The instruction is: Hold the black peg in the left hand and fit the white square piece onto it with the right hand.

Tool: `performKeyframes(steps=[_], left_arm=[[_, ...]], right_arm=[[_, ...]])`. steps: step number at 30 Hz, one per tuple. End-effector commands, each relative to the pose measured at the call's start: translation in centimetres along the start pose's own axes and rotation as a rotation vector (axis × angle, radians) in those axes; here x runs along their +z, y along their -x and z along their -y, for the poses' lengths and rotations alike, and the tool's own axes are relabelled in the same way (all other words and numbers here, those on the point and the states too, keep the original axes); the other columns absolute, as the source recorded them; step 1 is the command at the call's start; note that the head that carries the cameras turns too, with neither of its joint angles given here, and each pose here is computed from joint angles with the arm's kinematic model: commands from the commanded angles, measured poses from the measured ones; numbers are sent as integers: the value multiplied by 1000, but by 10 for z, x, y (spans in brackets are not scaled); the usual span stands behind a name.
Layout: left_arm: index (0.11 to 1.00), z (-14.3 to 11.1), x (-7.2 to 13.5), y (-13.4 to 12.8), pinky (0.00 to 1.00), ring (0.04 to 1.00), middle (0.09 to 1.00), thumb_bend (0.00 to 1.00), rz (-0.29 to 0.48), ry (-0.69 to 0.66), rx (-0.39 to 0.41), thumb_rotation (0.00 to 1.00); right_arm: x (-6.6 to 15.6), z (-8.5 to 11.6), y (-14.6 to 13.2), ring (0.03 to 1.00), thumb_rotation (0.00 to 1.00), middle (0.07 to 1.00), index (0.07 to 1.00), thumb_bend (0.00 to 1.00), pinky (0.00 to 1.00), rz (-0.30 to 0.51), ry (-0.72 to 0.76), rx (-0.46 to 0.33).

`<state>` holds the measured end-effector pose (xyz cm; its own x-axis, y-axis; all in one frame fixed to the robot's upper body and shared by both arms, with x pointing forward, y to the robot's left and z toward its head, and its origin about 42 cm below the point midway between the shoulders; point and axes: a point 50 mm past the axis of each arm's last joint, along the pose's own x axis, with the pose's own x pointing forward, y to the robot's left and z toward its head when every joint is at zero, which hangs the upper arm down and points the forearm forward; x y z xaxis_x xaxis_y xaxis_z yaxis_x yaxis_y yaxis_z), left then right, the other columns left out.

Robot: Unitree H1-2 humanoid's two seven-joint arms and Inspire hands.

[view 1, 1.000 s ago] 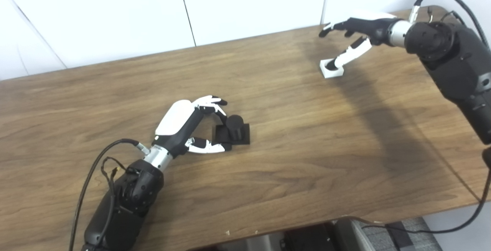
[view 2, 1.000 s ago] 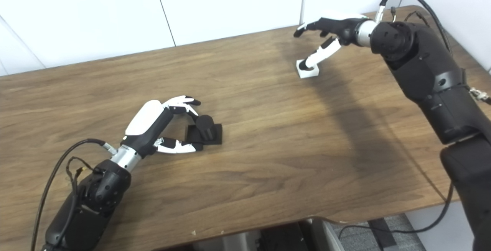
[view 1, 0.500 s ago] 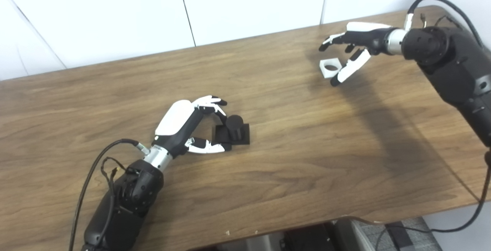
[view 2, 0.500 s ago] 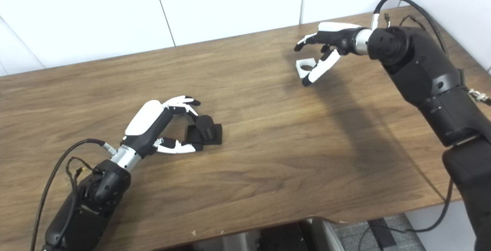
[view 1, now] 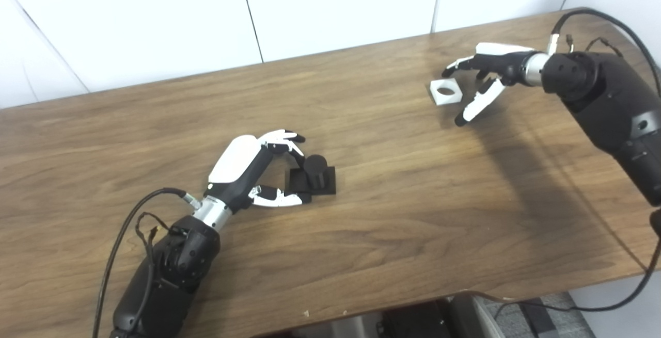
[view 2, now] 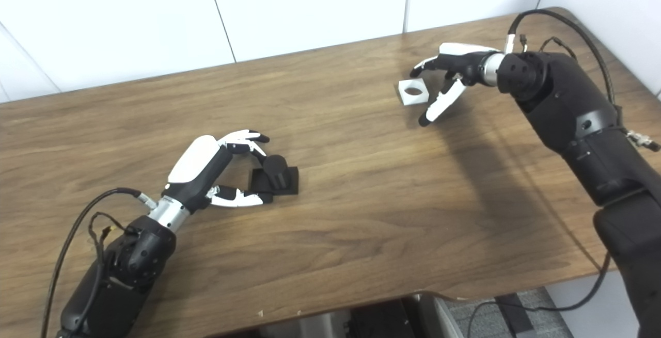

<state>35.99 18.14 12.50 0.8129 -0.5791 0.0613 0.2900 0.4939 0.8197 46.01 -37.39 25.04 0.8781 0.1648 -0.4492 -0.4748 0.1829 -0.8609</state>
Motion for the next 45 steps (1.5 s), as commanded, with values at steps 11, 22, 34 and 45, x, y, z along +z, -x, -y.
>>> performKeyframes(steps=[11,22,34,45], left_arm=[[486,0,-23,19,758,873,821,523,-94,-72,-70,72],[486,0,-23,18,761,874,821,523,-95,-70,-68,72],[486,0,-22,20,765,878,823,523,-97,-72,-70,73],[486,2,-20,19,756,873,818,523,-93,-68,-63,72]], right_arm=[[-7,23,2,969,381,948,873,943,828,-23,-15,-106],[-1,7,-11,929,313,907,793,822,836,-11,37,-173],[1,-14,-28,913,342,895,788,797,827,-37,28,-171],[7,-21,-39,914,374,896,795,814,821,-54,42,-149]])
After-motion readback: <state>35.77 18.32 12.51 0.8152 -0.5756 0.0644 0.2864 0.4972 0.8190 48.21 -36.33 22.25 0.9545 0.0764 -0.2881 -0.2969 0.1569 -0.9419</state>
